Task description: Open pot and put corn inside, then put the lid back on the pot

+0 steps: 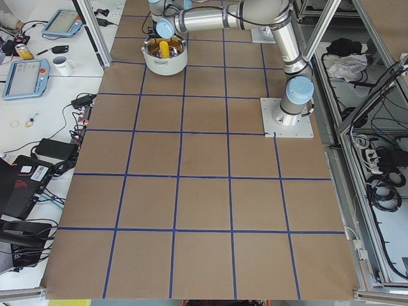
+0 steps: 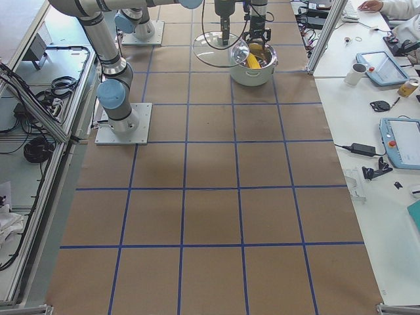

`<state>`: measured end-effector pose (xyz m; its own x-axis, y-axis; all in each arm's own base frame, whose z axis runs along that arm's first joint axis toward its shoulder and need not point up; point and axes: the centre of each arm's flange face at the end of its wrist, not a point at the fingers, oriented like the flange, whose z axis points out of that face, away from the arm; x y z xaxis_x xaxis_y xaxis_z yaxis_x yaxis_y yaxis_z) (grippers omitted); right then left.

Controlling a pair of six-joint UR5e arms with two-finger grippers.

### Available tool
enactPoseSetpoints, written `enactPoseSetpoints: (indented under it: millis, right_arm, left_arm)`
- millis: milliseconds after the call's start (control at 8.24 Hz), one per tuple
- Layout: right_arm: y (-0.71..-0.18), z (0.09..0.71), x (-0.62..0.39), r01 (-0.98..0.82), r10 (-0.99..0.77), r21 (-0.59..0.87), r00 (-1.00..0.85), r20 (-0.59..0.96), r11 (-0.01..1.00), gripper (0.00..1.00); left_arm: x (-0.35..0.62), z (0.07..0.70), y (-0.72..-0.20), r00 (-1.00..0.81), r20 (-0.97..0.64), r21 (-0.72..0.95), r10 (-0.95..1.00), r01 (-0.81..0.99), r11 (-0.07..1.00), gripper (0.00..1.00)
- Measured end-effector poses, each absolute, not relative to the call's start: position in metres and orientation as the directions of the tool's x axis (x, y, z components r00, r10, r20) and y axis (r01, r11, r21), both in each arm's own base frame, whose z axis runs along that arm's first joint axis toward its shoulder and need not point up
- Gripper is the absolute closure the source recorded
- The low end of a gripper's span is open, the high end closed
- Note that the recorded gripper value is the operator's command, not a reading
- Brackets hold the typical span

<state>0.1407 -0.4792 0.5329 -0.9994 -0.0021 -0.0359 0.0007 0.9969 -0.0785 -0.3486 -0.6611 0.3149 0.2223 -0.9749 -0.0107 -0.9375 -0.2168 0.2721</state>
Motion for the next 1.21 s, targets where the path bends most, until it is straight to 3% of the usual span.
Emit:
enactPoseSetpoints:
  millis: [364, 607, 850, 1214]
  right_arm:
    - [-0.480, 0.532, 0.141, 0.001, -0.002, -0.080, -0.999, -0.035, 0.997, 0.80]
    - [-0.488, 0.533, 0.143, 0.014, 0.011, -0.093, -0.999, -0.037, 0.996, 0.79]
    - [-0.518, 0.528, 0.161, 0.067, 0.061, -0.116, -0.997, -0.052, 0.991, 0.79]
    - [-0.564, 0.494, 0.237, 0.128, 0.115, -0.162, -0.989, -0.089, 0.978, 0.79]
  left_arm:
    - [-0.345, 0.330, -0.661, 0.199, 0.016, 0.284, -0.980, -0.940, -0.186, 0.00]
    - [-0.338, 0.363, -0.654, 0.101, 0.078, 0.306, -0.992, -0.949, -0.073, 0.00]
    - [-0.327, 0.401, -0.645, -0.133, 0.196, 0.311, -0.972, -0.931, 0.190, 0.00]
    - [-0.232, 0.447, -0.654, -0.488, 0.295, 0.128, -0.821, -0.832, 0.540, 0.00]
